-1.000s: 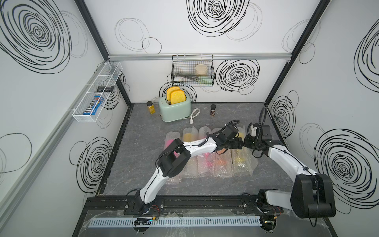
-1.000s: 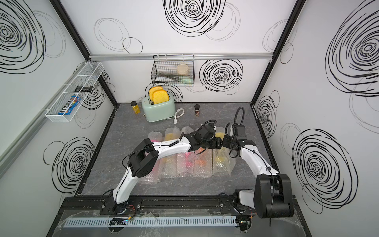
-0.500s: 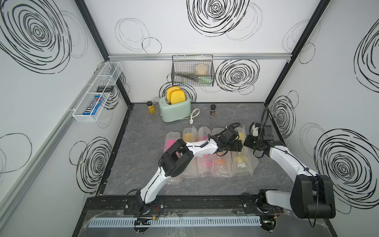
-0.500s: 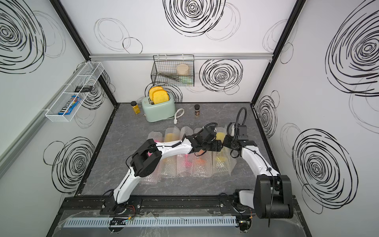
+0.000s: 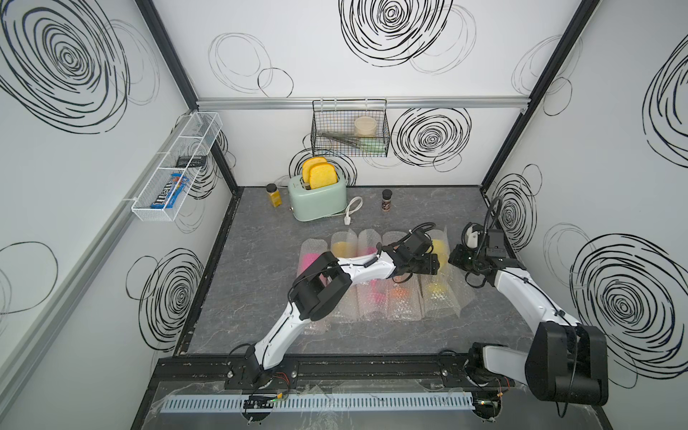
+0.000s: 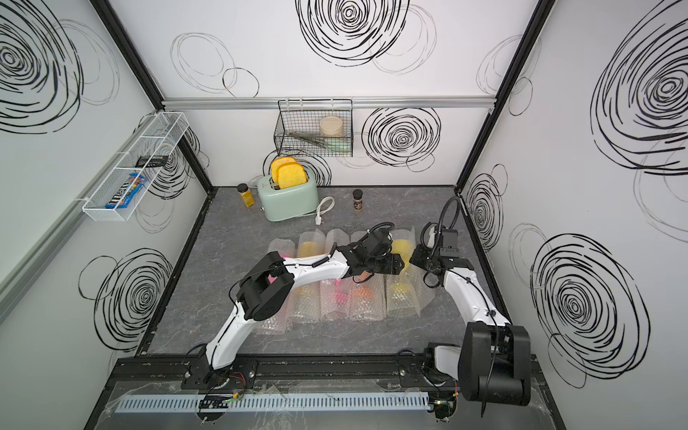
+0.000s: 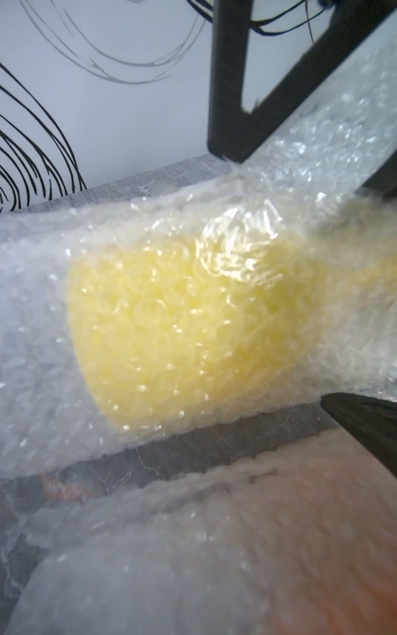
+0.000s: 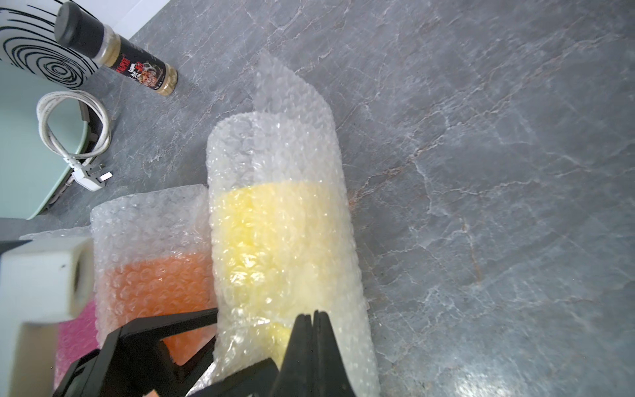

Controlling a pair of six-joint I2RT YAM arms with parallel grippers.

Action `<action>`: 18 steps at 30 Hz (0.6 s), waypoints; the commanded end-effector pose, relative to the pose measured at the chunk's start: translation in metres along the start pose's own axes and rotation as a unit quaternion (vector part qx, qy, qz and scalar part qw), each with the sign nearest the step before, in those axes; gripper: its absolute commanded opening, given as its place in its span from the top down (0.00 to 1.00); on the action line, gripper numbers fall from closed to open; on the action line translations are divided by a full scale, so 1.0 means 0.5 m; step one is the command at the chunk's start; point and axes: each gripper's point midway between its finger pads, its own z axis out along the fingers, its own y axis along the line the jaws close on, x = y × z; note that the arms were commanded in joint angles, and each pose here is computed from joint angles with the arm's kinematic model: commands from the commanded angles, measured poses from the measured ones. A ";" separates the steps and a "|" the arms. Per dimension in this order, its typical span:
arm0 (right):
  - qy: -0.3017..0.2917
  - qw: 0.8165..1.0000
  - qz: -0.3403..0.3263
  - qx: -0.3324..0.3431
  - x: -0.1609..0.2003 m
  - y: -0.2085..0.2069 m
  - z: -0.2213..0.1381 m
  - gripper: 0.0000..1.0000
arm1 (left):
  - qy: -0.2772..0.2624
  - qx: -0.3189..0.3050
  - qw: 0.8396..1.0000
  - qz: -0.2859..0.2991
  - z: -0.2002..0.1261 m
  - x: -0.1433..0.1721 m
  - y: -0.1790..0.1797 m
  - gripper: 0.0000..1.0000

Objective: Unpack wine glasses from bubble wrap
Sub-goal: Unwrap the bubble wrap at the center of the board.

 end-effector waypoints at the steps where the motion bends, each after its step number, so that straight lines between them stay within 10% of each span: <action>1: -0.029 0.999 0.013 -0.013 -0.019 0.004 -0.020 1.00 | 0.008 -0.032 0.999 -0.017 0.022 0.014 0.065 0.26; 18: -0.001 0.997 -0.076 0.025 0.018 0.034 0.011 0.82 | 0.006 -0.020 1.000 -0.012 0.017 0.006 0.043 0.27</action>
